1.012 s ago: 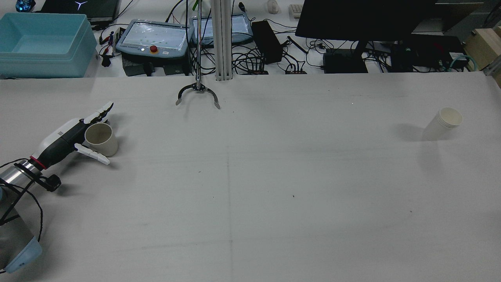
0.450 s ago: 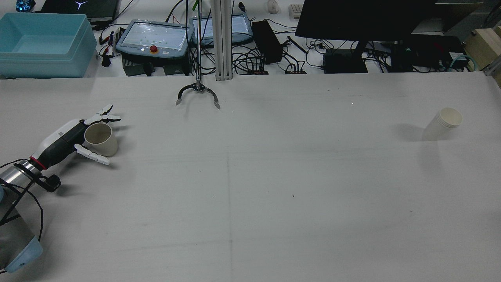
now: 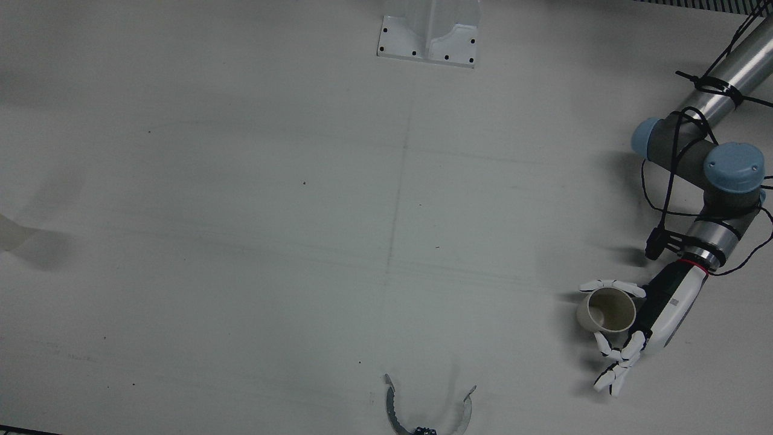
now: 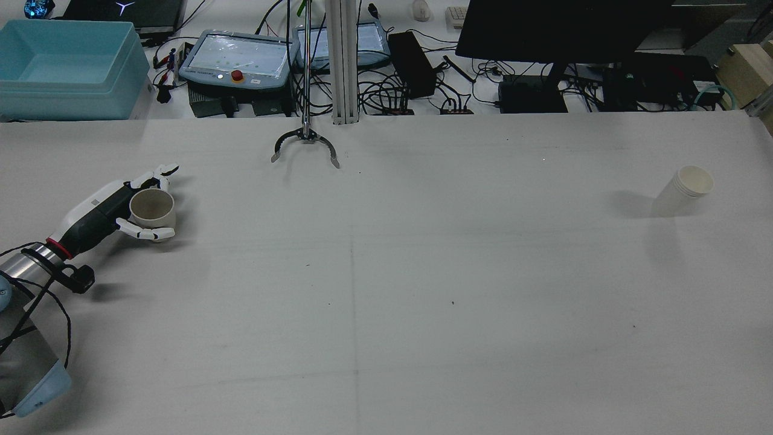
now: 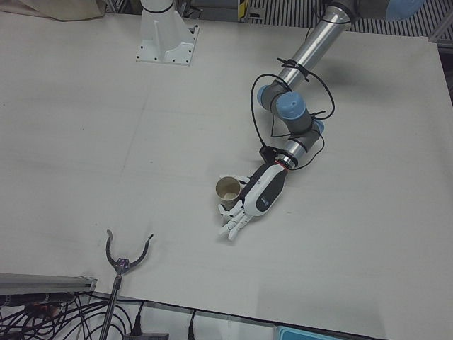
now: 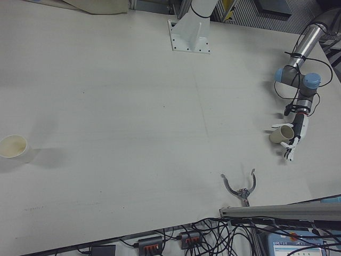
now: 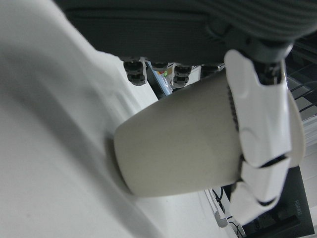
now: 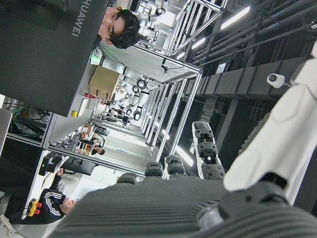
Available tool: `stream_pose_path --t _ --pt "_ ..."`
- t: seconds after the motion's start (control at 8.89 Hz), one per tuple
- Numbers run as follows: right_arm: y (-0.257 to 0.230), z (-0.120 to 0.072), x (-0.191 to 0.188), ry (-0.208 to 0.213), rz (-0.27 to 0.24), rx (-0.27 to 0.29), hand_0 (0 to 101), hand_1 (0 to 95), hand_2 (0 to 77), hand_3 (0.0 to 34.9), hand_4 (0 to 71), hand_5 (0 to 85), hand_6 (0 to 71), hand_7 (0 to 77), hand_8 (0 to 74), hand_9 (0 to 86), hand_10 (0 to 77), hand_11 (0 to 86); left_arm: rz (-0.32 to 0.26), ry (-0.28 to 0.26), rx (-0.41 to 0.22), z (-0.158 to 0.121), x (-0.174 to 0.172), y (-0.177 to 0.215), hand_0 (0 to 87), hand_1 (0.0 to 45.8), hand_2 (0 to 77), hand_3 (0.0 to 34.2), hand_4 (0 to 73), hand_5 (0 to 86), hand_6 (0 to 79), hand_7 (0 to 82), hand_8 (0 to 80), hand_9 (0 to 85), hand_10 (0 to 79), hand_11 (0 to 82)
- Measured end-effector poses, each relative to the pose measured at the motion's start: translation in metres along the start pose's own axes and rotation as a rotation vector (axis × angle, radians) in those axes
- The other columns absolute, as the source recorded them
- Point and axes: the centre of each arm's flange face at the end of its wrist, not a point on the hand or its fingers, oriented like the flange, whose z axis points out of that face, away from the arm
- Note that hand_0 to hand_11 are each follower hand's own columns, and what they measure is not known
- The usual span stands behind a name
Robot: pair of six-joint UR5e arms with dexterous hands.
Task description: Pour water
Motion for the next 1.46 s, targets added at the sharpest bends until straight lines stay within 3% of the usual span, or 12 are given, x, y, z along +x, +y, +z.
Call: stream_pose_path --t 0.11,0.22,0.34,0.56,0.79,1.01,1.12,1.35,1.46 --pt "0.000 0.000 0.000 0.000 0.000 0.000 45 3.3 0.5 0.0 14.2 6.5 6.0 7.6 5.4 2.2 0.5 0.5 0.002 -0.003 0.008 -0.001 0.002 0.001 50.1 18.5 26.7 0.0 5.5 70.4 2.7 10.9 0.0 1.1 5.4 9.8" --pt "0.000 0.000 0.000 0.000 0.000 0.001 45 3.3 0.5 0.0 14.2 6.5 6.0 7.6 5.4 2.2 0.5 0.5 0.004 -0.006 0.013 -0.002 0.003 0.001 48.8 15.8 31.6 0.0 10.4 68.7 2.7 10.9 0.0 1.1 5.4 9.8" --pt "-0.001 -0.001 0.000 0.000 0.001 0.001 45 3.3 0.5 0.0 14.2 6.5 6.0 7.6 5.4 2.2 0.5 0.5 0.005 -0.006 0.017 -0.003 0.003 0.000 42.9 15.3 33.3 0.0 9.8 69.3 3.8 10.9 0.0 1.1 6.5 12.0" --pt "-0.001 -0.001 0.000 0.001 0.000 0.002 45 3.3 0.5 0.0 14.2 6.5 6.0 7.6 5.4 2.2 0.5 0.5 -0.013 0.001 0.025 -0.006 0.005 -0.004 42.0 15.3 33.3 0.0 9.8 69.8 3.8 10.9 0.0 1.1 6.5 12.0" --pt "-0.001 -0.001 0.001 0.002 0.000 0.003 45 3.3 0.5 0.0 14.2 6.5 6.0 7.6 5.4 2.2 0.5 0.5 -0.073 0.050 0.047 -0.011 0.014 -0.009 40.8 15.3 33.3 0.0 9.8 69.8 3.8 10.4 0.0 1.1 6.5 12.0" --pt "0.001 0.000 0.003 0.005 -0.011 0.002 45 1.6 0.5 0.0 14.2 7.6 6.0 7.6 5.4 2.2 0.5 0.5 -0.120 0.115 0.013 -0.006 0.035 0.010 40.6 15.3 33.3 0.0 9.8 69.8 2.7 9.8 0.0 1.1 4.4 10.4" --pt "0.003 0.001 0.005 0.009 -0.048 0.002 45 1.6 0.5 0.0 14.2 7.6 6.0 7.6 5.4 2.2 0.5 0.5 -0.138 0.145 -0.011 -0.002 0.047 0.026 40.6 15.3 33.3 0.0 9.8 69.8 2.7 9.8 0.0 1.1 6.5 10.4" --pt "0.004 0.002 0.017 0.028 -0.175 -0.004 44 1.6 0.5 0.0 14.2 7.1 6.0 7.6 6.5 1.6 0.5 0.5 -0.157 0.182 -0.042 0.000 0.066 0.050 40.6 15.3 33.3 0.0 9.8 69.8 2.7 9.8 0.0 1.1 4.4 10.9" --pt "-0.006 0.004 0.035 0.056 -0.223 0.007 45 2.7 0.5 0.0 10.9 3.8 2.2 2.2 6.5 1.1 0.5 0.5 -0.162 0.190 -0.050 -0.001 0.072 0.057 40.9 15.3 33.3 0.0 9.8 69.8 2.7 9.8 0.0 1.1 6.0 10.9"
